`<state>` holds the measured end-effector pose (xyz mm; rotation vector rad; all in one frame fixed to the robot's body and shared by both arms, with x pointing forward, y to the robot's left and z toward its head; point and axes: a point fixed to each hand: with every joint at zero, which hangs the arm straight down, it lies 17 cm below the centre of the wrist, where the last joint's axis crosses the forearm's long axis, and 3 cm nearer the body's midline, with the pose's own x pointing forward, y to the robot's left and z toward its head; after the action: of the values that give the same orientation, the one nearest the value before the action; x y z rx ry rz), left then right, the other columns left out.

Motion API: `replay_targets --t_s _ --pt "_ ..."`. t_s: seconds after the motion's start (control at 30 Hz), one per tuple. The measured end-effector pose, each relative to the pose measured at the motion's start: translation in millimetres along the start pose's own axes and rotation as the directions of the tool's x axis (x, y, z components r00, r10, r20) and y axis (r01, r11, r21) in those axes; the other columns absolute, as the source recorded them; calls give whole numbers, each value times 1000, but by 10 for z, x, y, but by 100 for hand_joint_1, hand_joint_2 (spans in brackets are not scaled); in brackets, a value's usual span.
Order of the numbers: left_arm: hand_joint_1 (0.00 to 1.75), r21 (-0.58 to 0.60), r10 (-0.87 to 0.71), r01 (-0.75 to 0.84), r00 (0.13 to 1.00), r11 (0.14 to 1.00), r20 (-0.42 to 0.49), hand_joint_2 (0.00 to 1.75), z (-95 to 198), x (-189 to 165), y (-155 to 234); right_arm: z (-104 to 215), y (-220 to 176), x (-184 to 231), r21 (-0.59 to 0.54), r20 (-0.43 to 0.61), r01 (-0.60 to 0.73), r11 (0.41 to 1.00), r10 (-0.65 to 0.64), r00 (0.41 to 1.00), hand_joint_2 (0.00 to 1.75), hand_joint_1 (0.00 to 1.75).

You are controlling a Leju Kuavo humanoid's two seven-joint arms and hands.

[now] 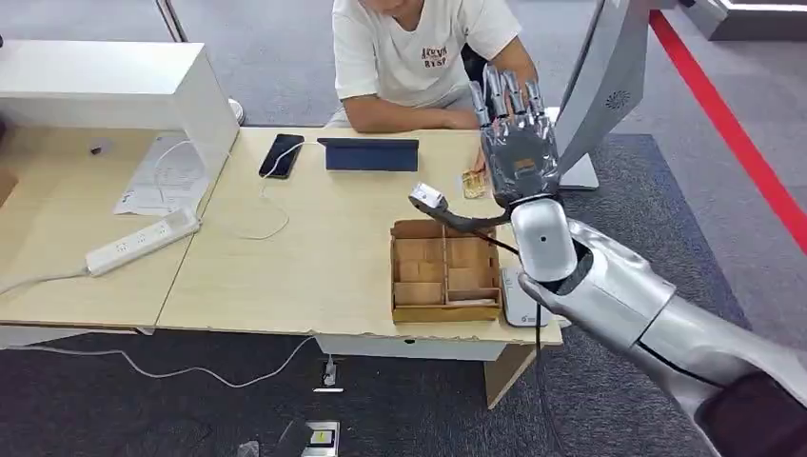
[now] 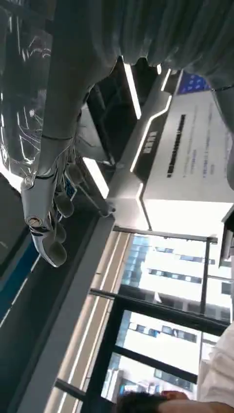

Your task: Pass the card to the sensor for recognition and then transmit it.

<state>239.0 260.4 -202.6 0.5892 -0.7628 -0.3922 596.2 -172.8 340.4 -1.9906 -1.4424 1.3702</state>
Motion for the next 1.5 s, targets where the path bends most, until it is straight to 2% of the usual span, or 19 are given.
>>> replay_targets --t_s 0.13,0.3,0.37,0.5,0.6,0.7,0.77,0.87,0.97,1.03,1.1,1.17,1.3,1.5 --pt "0 20 17 -17 1000 1000 7 0 0 -40 52 222 221 -168 16 12 -53 998 53 999 175 0" --pt "0 43 34 -35 999 998 11 0 18 -95 99 798 729 -411 80 2 -98 992 98 995 175 0" --pt "0 50 39 -39 999 998 4 0 32 -122 102 1137 934 -544 100 -37 -58 993 62 997 175 0" --pt "0 59 38 -37 999 998 -20 0 85 -236 96 1789 1239 -953 102 -193 94 990 -73 978 175 0" --pt "0 66 39 -37 998 997 -40 0 124 -320 92 2298 1466 -1363 97 -365 213 972 -164 917 175 0" --pt "0 84 54 -49 996 995 -70 0 156 -432 118 2847 1721 -1760 145 -528 272 951 -158 834 175 0" --pt "0 94 64 -56 995 994 -78 0 166 -473 139 3121 1821 -1871 171 -588 305 937 -151 795 175 0" --pt "0 110 68 -61 995 992 -68 0 183 -507 173 3378 1926 -1903 178 -613 372 911 -193 766 175 0" --pt "0 141 117 -100 987 985 -114 0 207 -621 212 3660 1993 -2149 142 -710 412 900 -197 676 175 0" --pt "0 145 114 -96 986 985 -125 0 234 -686 217 3745 2009 -2254 119 -709 420 900 -219 671 175 0" --pt "0 146 108 -90 986 985 -125 0 229 -692 226 3824 2039 -2280 113 -696 428 897 -237 678 175 0" --pt "0 152 120 -99 984 983 -134 0 226 -697 231 4019 2107 -2332 112 -733 442 890 -226 642 175 0" --pt "0 165 150 -122 974 979 -171 0 252 -782 229 4721 2331 -2328 140 -848 495 858 -154 507 175 0" --pt "0 157 139 -113 976 981 -170 0 228 -744 221 5724 2578 -1870 208 -935 609 766 -27 354 175 0"
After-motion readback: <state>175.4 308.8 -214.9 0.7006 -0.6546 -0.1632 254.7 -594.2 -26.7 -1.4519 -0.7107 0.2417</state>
